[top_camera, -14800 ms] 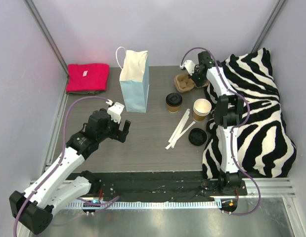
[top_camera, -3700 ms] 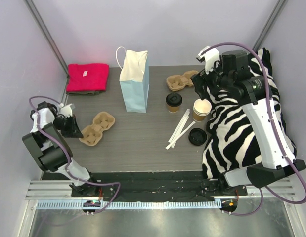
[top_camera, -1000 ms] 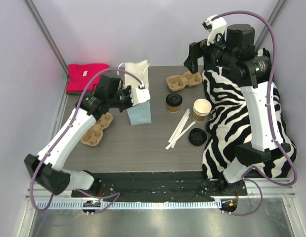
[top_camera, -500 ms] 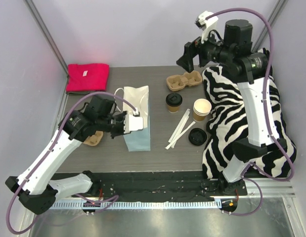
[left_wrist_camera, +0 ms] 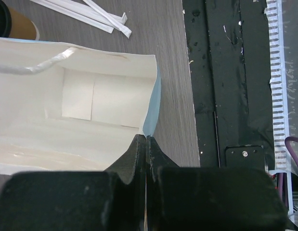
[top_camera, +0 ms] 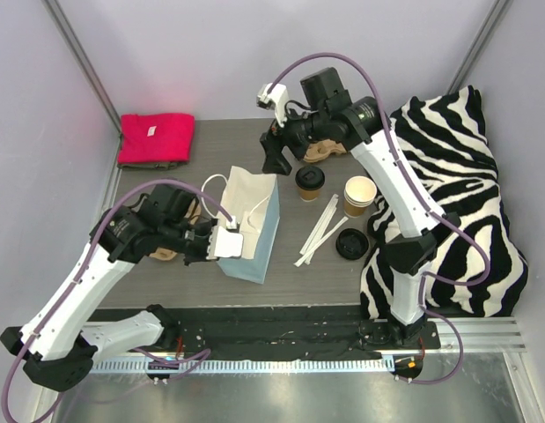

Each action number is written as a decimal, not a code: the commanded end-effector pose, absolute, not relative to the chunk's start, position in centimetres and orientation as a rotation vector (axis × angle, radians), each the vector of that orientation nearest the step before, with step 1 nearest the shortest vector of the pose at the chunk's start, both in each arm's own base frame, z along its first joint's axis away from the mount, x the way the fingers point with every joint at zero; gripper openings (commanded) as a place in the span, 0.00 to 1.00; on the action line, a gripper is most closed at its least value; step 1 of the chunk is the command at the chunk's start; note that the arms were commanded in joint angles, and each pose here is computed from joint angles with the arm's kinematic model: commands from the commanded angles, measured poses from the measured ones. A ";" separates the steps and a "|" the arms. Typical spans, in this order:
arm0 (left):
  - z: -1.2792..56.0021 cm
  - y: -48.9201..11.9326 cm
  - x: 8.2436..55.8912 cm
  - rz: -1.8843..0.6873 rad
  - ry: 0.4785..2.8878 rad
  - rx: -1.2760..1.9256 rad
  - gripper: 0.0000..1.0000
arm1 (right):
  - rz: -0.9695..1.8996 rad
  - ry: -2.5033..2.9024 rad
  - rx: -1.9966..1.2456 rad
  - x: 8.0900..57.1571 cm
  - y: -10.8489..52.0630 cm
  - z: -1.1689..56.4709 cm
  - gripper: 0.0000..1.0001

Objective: Pack the takeout coffee

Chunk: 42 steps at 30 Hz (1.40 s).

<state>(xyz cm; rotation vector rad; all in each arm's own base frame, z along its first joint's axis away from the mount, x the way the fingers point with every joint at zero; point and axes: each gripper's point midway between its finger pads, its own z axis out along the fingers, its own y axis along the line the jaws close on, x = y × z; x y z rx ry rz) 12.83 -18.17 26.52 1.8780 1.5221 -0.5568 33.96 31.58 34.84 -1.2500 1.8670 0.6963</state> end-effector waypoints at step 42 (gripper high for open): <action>33.1 -19.7 12.8 -0.739 1.698 1.427 0.45 | 0.413 1.733 -1.427 33.6 34.8 32.8 0.01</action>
